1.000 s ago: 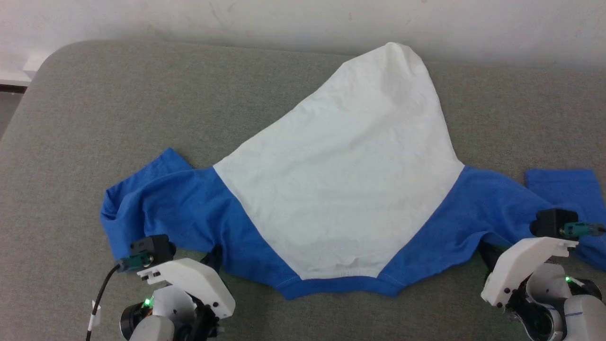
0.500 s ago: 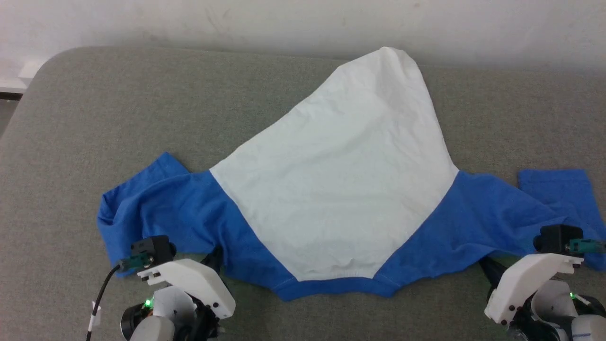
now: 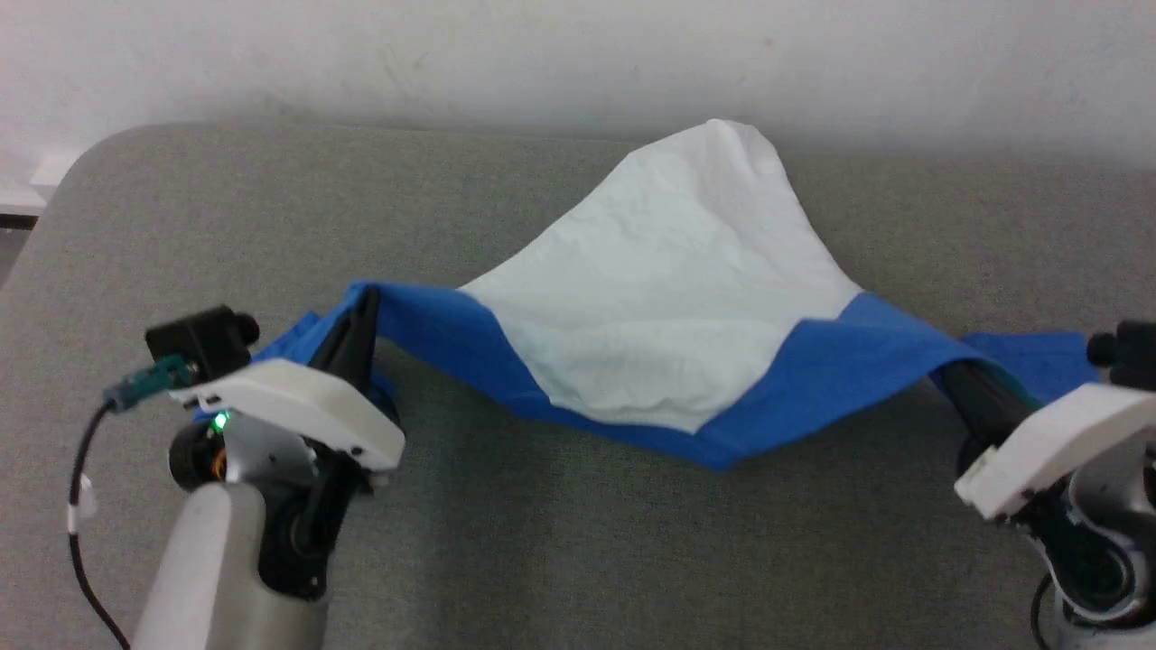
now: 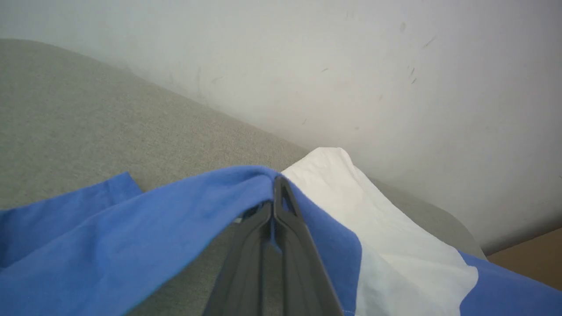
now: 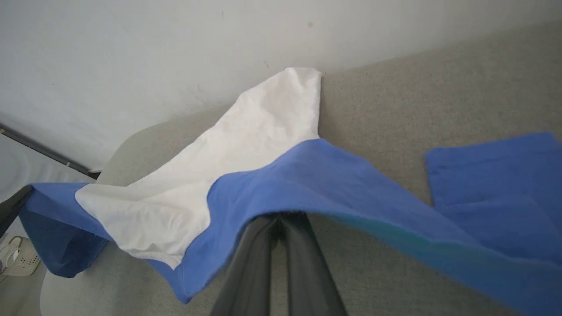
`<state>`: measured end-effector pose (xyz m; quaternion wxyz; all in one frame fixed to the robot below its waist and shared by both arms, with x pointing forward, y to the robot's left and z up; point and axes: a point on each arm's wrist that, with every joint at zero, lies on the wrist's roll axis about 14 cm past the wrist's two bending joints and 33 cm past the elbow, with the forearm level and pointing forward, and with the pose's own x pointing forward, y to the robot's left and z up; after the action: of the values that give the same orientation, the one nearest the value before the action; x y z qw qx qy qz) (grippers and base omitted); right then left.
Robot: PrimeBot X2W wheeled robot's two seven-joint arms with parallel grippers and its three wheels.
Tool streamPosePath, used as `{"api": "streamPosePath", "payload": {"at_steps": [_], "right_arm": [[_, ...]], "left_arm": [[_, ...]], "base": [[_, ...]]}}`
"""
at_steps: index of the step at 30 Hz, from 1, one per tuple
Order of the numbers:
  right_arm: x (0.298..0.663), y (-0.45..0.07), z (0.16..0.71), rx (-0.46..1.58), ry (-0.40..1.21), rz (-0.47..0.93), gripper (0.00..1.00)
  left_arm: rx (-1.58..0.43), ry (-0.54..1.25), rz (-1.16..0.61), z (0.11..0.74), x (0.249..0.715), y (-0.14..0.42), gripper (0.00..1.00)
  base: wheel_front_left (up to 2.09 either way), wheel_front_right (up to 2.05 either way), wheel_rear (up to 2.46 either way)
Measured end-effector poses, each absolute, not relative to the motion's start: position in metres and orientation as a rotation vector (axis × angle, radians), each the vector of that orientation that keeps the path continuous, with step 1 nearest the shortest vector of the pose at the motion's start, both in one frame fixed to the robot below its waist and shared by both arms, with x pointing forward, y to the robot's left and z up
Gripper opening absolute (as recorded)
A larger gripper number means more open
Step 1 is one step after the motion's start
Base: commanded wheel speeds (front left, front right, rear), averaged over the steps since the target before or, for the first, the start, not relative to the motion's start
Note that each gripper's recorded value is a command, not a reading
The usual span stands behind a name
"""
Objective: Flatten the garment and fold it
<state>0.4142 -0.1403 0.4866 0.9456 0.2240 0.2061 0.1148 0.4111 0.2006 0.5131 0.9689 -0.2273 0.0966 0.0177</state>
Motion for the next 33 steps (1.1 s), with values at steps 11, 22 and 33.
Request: {"api": "streamPosePath", "payload": {"at_steps": [11,22,33], "right_arm": [[0.458,-0.142,0.644,0.515,0.083,0.365,0.0],[0.471,-0.146,0.723,0.541,-0.046,0.431,0.0],[0.542,-0.126,0.749,0.567,-0.059,0.446,0.0]], "left_arm": [[-0.321,-0.2,-0.11,0.691,0.449,0.207,0.0],[-0.23,-0.341,-0.145,0.772,0.459,0.21,0.0],[-0.156,-0.219,-0.082,0.761,0.524,0.228,0.0]], "base": [[0.0,0.0,0.0],[0.0,0.0,0.0],[0.0,0.0,0.0]]}}
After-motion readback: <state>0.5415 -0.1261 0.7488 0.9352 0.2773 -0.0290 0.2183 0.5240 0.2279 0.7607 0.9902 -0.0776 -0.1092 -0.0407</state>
